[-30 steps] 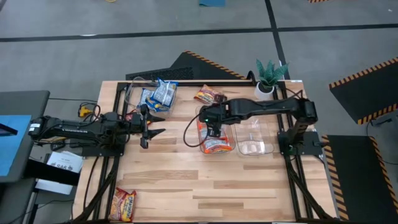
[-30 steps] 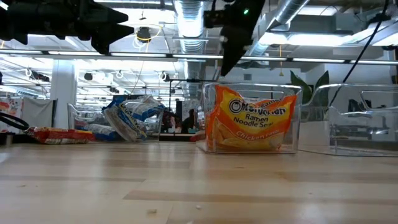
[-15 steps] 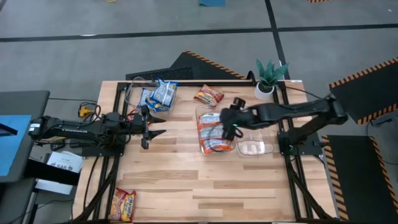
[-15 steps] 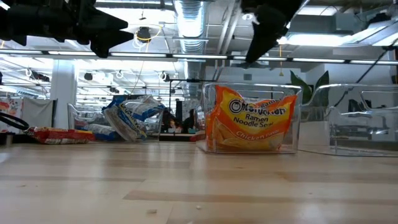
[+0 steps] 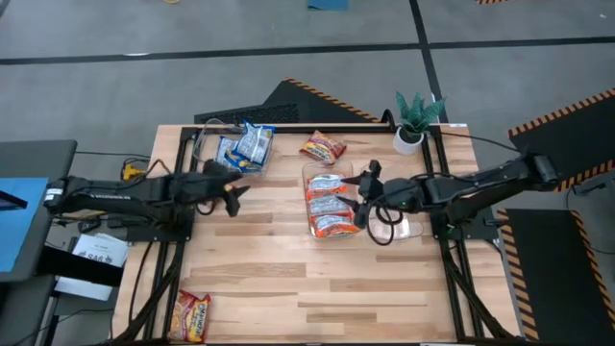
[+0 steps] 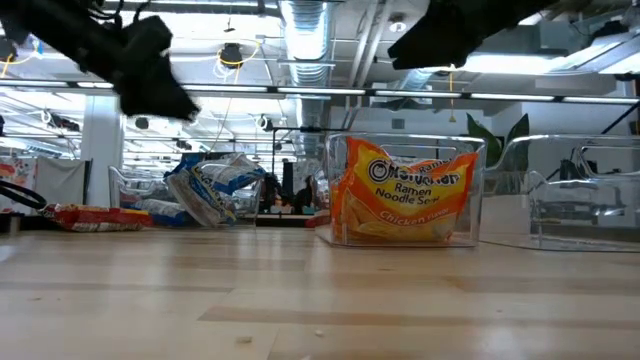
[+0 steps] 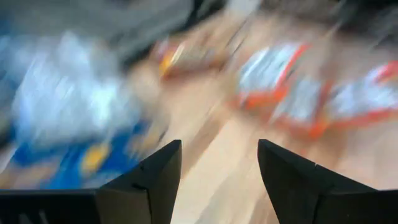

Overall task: Sort Maruchan noodles
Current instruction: Put the middle left red noodle pack into the bottom right transparent bin

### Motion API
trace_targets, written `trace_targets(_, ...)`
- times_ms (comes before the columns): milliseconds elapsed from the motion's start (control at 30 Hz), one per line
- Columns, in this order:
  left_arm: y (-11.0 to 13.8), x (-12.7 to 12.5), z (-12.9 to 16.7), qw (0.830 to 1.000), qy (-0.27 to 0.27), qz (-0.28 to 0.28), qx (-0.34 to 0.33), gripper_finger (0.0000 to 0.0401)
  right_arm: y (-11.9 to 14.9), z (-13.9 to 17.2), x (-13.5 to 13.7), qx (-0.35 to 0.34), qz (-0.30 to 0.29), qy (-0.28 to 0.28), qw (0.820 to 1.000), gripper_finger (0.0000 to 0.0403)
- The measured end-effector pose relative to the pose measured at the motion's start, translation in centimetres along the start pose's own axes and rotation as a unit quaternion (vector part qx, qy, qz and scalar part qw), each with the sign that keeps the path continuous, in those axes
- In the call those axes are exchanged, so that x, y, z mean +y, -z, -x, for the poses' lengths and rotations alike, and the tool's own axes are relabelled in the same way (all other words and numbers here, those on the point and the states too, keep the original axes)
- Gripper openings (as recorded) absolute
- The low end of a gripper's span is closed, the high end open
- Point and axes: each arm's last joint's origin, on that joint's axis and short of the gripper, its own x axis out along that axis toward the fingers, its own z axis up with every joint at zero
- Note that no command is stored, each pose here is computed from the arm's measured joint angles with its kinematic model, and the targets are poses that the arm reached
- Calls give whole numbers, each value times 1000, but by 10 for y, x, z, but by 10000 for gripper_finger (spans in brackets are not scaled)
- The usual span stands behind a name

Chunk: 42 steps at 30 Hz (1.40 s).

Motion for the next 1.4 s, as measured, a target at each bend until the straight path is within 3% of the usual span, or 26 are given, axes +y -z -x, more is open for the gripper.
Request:
trace_targets(133,-4,2,3,988,-82,18,128,199,3,-5,3,4,-2,-2,1000,255)
trace_targets(300,16,7,1,951,-173,26,257,199,7,-13,6,13,1,0,1000,255)
trace_targets(467,31,10,-3,914,-236,13,328,199,10,-16,8,18,4,0,1000,255)
trace_targets(967,57,-2,-35,870,-246,-28,427,199,10,-16,7,17,3,0,1000,255)
trace_targets(1400,73,-8,-52,847,-229,-79,473,199,10,-16,7,17,2,0,1000,255)
